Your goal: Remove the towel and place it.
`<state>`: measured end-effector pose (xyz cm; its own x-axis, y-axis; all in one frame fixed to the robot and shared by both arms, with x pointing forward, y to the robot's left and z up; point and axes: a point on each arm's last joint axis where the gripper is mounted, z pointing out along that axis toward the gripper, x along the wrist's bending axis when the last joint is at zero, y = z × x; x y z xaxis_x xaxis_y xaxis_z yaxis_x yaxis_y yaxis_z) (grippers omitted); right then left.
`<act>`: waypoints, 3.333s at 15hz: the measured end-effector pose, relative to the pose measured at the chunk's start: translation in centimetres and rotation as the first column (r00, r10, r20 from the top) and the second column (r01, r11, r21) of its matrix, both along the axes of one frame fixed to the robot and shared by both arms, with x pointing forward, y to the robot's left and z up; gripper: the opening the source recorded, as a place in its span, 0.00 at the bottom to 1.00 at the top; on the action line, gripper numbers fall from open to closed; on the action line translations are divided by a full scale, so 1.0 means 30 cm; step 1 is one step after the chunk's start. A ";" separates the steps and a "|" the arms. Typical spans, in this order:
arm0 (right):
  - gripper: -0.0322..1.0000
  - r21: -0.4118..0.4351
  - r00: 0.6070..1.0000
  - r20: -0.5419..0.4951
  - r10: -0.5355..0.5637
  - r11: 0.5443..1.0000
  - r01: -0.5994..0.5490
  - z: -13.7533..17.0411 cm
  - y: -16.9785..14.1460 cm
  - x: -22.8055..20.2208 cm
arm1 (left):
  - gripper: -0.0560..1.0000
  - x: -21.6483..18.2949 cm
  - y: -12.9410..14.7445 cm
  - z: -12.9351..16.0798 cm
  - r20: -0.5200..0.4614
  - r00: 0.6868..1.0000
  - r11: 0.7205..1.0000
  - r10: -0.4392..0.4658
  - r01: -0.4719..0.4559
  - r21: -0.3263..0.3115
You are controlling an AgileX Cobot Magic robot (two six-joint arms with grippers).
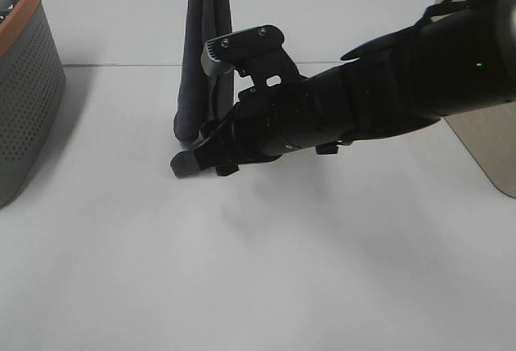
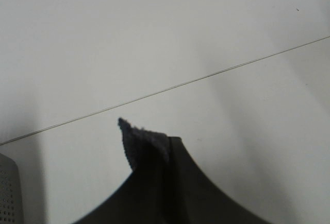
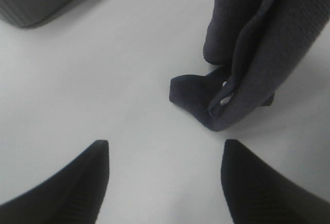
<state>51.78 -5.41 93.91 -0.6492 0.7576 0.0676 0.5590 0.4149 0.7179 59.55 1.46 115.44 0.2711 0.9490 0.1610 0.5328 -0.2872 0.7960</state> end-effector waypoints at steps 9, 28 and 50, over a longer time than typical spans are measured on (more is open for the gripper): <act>0.64 -0.049 0.982 -0.008 -0.187 0.981 0.186 -0.116 0.072 0.138 | 0.05 0.000 0.000 0.000 0.000 1.000 1.000 -0.001 0.001 0.001; 0.16 0.099 0.926 0.057 -0.372 0.926 0.366 -0.132 0.106 0.228 | 0.05 -0.006 -0.008 -0.007 -0.033 0.999 0.999 -0.010 0.009 -0.033; 0.05 -0.128 0.988 0.082 0.132 0.984 -0.121 0.518 -0.369 0.163 | 0.05 0.186 0.386 0.152 -0.042 0.994 0.864 0.105 -0.112 -0.491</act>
